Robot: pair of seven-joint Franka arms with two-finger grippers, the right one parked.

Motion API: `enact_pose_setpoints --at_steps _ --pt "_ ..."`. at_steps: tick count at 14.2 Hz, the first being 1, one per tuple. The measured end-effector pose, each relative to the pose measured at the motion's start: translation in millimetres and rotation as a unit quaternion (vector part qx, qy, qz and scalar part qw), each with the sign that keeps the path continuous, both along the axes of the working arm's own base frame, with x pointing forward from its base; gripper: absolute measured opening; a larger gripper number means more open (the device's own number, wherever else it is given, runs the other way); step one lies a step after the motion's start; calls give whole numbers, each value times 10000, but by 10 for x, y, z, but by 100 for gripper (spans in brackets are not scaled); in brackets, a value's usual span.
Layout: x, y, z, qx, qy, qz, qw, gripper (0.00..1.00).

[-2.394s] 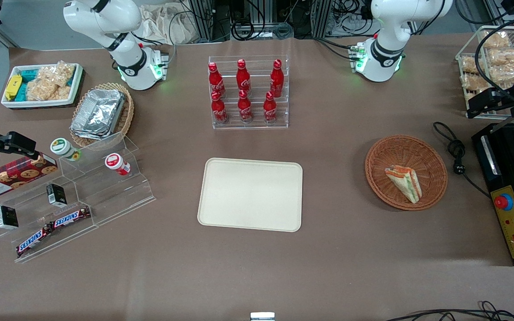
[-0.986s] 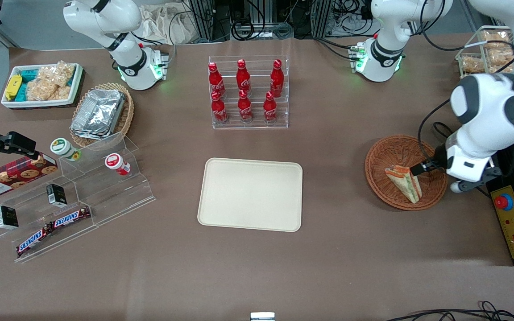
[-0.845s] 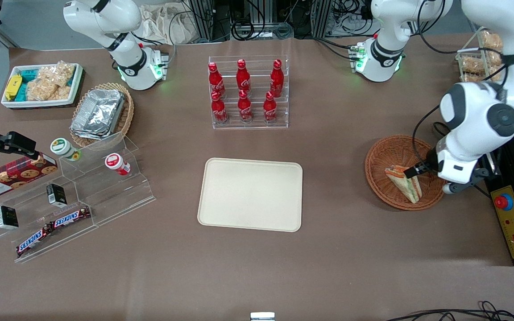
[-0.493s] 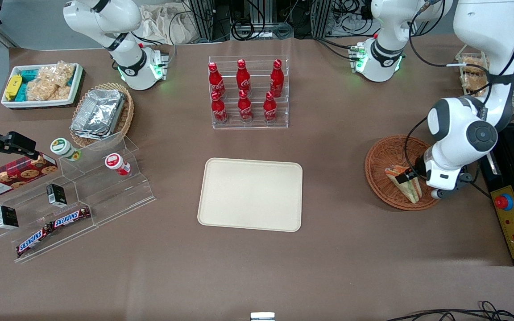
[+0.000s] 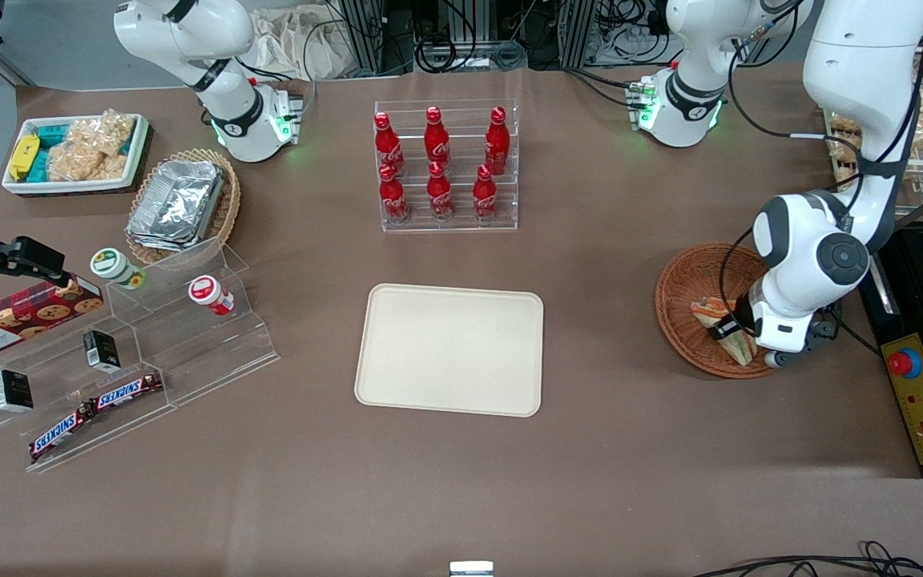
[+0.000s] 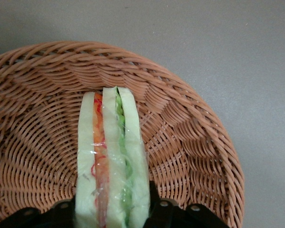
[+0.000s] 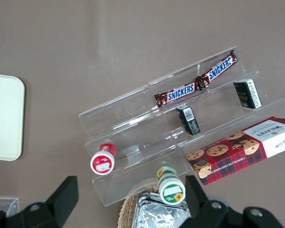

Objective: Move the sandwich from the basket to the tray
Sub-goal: 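Lower the left gripper and close it on the sandwich, then lift the sandwich and carry it toward the cream tray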

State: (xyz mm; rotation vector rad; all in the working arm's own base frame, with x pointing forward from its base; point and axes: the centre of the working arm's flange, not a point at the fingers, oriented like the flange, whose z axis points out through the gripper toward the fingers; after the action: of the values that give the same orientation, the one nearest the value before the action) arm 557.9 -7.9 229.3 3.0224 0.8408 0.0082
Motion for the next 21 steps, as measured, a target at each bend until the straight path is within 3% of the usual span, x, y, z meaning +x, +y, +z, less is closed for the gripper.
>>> enact_pose_setpoints --at_steps 1,4,6,8,9,11,15,18,21 --pt "10 -1 27 -1 -26 -1 10000 41" --pt "81 -20 370 -16 -143 -13 9999 37" --pt "119 -121 1037 -52 48 -181 9998 37" --pt "97 -514 1896 -91 194 -583 9981 29" --pt "54 -803 2253 -95 236 -846 9961 22" --pt "-30 -1467 2659 -124 179 -1414 9897 21" --pt "-140 -2746 2434 -365 207 -2535 9664 21" --pt "-113 -3477 1831 -475 -32 -3185 9467 21" --pt "-151 -3929 1009 -481 -109 -3598 9317 21"
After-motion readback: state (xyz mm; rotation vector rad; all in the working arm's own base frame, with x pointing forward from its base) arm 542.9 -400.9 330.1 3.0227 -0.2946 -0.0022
